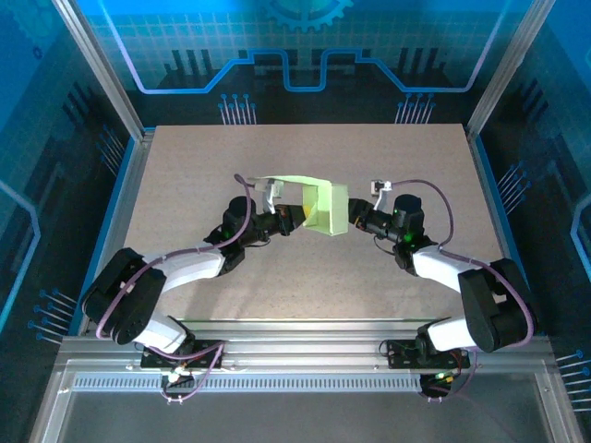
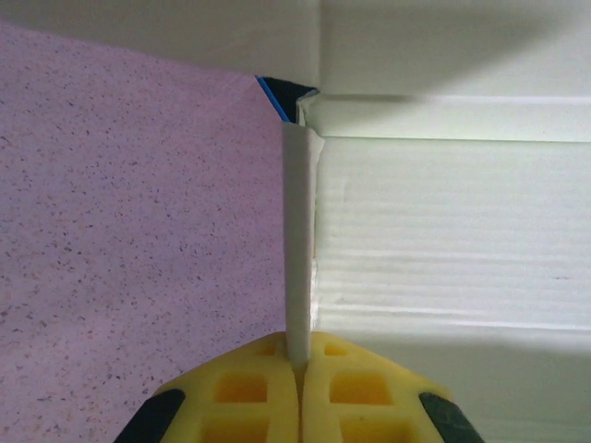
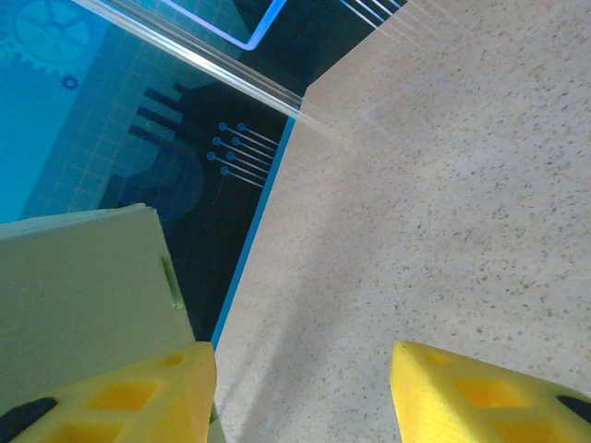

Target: Fold the paper box

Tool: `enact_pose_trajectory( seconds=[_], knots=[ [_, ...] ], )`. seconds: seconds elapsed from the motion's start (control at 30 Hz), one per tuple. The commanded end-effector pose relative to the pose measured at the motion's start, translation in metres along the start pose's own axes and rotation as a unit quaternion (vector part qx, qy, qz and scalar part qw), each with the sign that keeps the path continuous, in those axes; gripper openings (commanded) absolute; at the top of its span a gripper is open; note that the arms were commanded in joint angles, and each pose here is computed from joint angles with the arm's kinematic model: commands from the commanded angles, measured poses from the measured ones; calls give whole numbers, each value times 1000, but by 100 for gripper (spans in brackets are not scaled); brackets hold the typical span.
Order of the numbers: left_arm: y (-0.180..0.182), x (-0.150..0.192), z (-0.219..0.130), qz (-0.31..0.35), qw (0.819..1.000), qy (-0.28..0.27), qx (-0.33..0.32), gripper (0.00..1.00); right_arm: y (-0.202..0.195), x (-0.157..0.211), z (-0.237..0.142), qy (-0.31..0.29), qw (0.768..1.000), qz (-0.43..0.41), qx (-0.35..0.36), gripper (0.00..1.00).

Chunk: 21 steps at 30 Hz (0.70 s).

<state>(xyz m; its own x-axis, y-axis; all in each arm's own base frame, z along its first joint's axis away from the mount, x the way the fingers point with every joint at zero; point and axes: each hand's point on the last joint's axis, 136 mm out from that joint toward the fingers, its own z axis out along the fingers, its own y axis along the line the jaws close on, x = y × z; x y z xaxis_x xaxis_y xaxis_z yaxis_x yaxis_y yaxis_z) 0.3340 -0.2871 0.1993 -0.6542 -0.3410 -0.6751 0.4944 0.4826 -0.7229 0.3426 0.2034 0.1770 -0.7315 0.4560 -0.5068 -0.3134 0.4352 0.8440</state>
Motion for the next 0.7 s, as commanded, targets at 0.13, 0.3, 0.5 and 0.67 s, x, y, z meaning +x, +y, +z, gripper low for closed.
enact_pose_trajectory(
  seconds=[0.13, 0.3, 0.5, 0.67],
  knots=[
    [4, -6, -1, 19, 999, -16, -24, 0, 32, 12, 10, 30, 998, -33, -52, 53],
    [14, -3, 0, 10, 999, -9, -50, 0, 45, 23, 20, 42, 996, -52, -56, 53],
    [26, -4, -10, 13, 996, -8, -87, 0, 17, 9, 9, 11, 999, -29, -10, 57],
    [57, 3, -31, 5, 983, 16, -181, 0, -40, -9, -22, -34, 994, 16, 106, 70]
  ],
)
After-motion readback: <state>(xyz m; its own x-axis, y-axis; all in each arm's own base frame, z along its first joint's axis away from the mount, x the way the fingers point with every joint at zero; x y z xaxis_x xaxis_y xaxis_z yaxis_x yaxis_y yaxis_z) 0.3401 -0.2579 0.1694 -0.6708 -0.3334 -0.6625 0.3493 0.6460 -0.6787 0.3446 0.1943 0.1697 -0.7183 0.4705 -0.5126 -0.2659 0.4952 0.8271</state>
